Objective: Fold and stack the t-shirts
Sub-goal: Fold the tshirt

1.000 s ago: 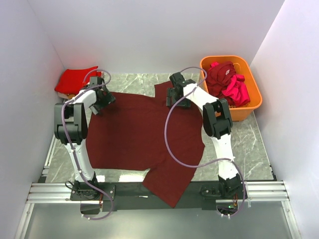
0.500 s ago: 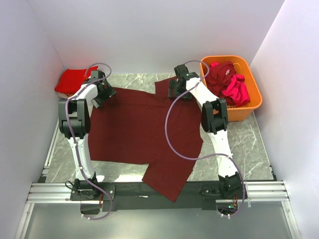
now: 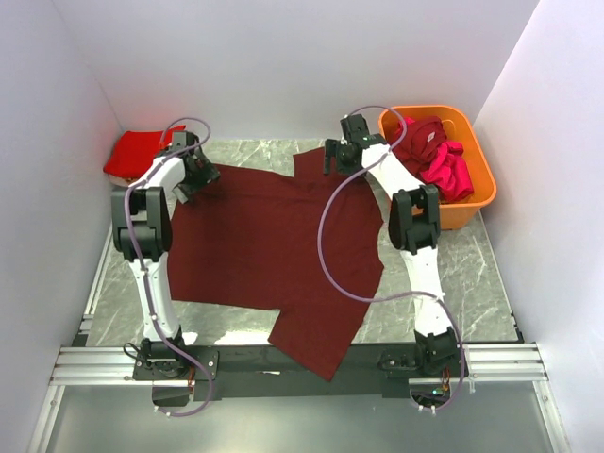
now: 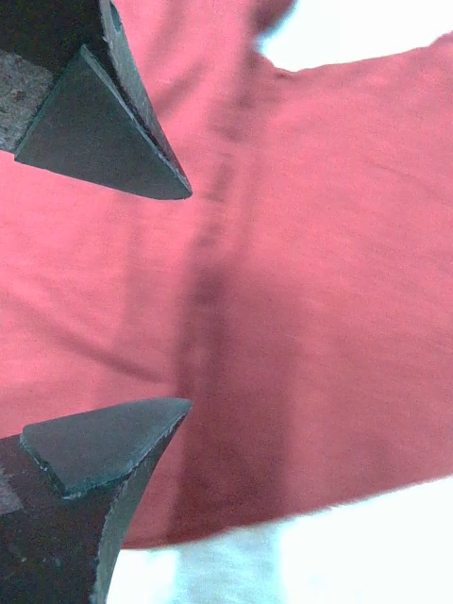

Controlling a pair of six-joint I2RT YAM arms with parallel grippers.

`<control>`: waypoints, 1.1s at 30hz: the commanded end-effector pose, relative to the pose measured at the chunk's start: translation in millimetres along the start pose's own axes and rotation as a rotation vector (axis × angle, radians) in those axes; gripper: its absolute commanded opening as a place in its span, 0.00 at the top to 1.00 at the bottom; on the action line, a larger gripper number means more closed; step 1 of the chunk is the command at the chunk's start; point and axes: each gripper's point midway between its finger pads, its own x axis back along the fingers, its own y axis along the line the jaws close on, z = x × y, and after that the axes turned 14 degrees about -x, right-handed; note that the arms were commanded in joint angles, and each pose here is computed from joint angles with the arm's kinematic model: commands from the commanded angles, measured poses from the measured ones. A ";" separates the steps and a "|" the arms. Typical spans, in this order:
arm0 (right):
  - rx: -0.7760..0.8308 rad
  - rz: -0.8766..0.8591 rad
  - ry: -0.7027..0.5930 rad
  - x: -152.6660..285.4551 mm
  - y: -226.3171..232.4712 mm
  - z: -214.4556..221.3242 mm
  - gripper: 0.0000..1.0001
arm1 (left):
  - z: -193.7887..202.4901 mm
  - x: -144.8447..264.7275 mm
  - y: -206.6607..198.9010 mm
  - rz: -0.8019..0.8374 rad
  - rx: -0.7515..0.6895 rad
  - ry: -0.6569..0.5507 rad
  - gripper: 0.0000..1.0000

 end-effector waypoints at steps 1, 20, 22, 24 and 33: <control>0.096 -0.138 -0.154 72.2 57.0 -28.0 0.09 | -29.9 66.0 -0.8 0.015 0.052 -0.130 0.01; 0.052 -0.179 -0.099 158.5 42.1 130.2 0.08 | 183.8 183.0 214.8 -0.529 0.644 -0.155 0.00; 0.044 -0.177 -0.090 157.0 40.6 134.4 0.08 | 183.6 179.1 218.4 -0.520 0.662 -0.164 0.00; 0.045 -0.177 -0.078 155.3 38.7 138.6 0.08 | 184.1 171.8 216.5 -0.486 0.660 -0.137 0.02; 0.043 -0.131 -0.096 156.5 29.3 136.4 0.08 | 209.5 141.6 225.0 -0.540 0.650 0.014 0.13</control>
